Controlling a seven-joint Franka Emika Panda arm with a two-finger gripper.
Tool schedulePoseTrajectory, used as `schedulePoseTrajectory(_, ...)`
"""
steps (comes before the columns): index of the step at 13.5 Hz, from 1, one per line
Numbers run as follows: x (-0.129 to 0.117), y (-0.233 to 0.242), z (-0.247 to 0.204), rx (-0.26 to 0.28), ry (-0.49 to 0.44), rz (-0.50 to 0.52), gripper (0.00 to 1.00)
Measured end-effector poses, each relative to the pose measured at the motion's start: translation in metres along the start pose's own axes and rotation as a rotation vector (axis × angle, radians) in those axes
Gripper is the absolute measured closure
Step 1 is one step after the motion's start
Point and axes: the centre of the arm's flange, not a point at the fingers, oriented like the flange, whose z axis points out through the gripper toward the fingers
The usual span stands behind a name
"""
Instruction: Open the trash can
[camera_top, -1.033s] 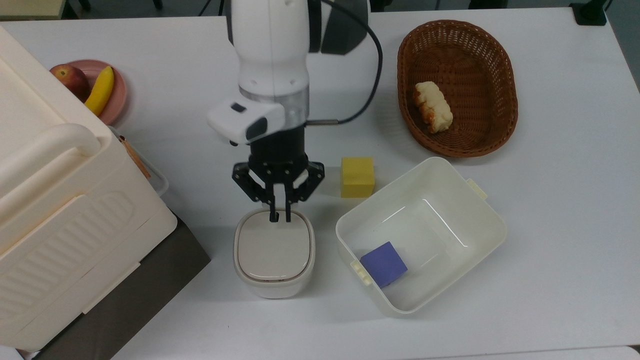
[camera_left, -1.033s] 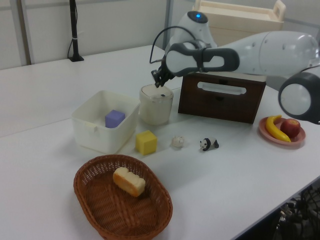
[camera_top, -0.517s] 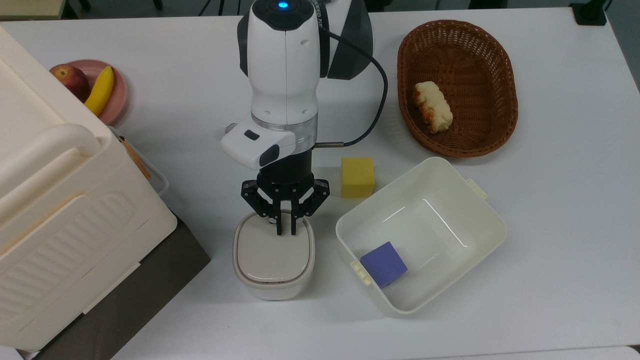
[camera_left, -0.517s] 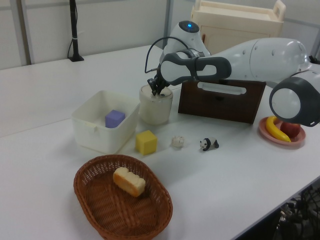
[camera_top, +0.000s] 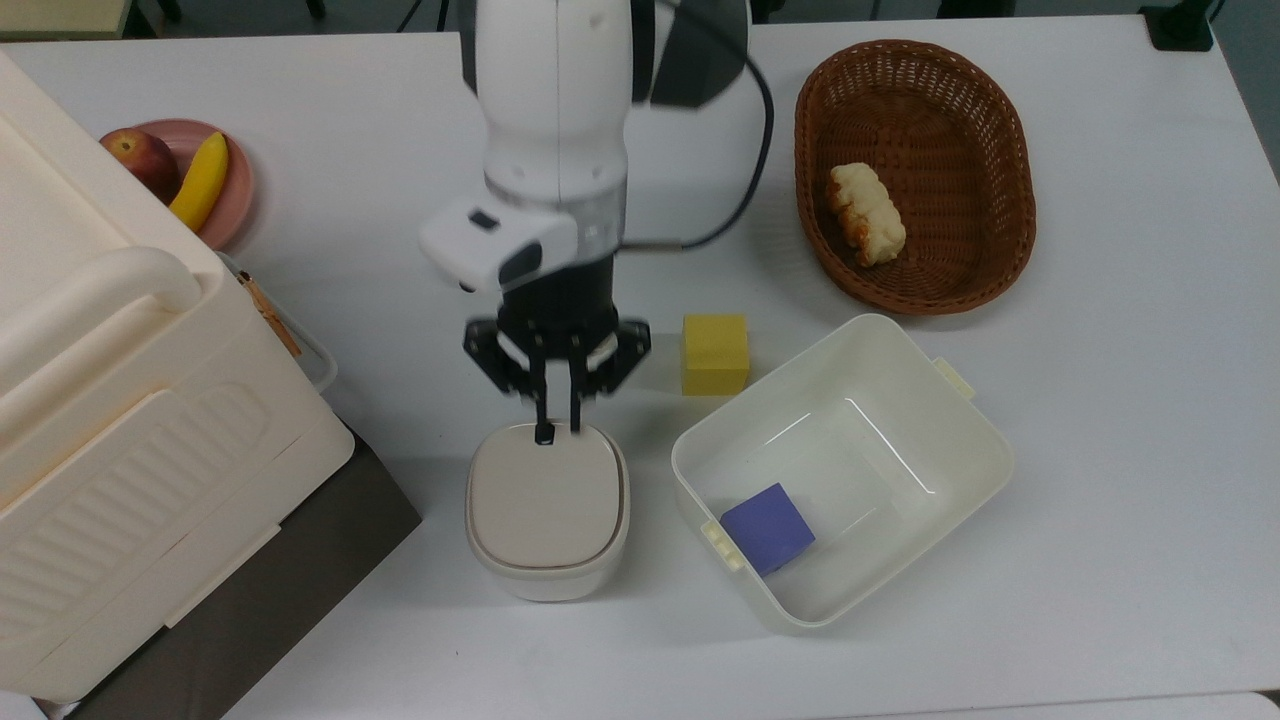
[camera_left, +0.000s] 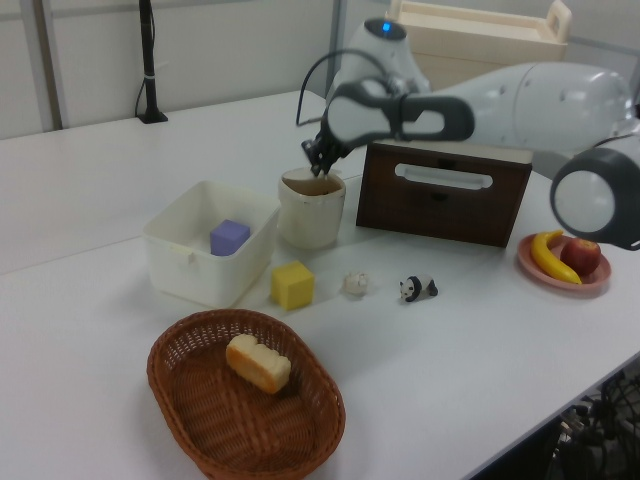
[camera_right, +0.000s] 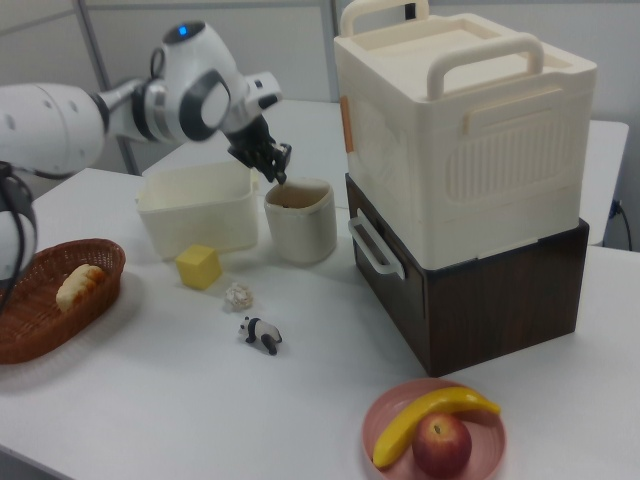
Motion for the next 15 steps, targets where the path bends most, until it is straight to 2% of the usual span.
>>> schedulePoseTrajectory(2,-0.006,0.006,-0.042,-0.009,-0.08,0.006,0.69)
schedulePoseTrajectory(4,-0.023,0.016,-0.073,-0.018,-0.183,0.012,0.55)
schedulePoseTrajectory(6,-0.038,0.027,-0.088,-0.025,-0.243,0.027,0.47)
schedulePoseTrajectory(9,-0.065,0.046,-0.107,-0.033,-0.321,0.049,0.15)
schedulePoseTrajectory(10,-0.072,0.049,-0.116,-0.034,-0.337,0.054,0.01)
schedulePoseTrajectory(15,-0.081,0.058,-0.136,-0.03,-0.355,0.073,0.0)
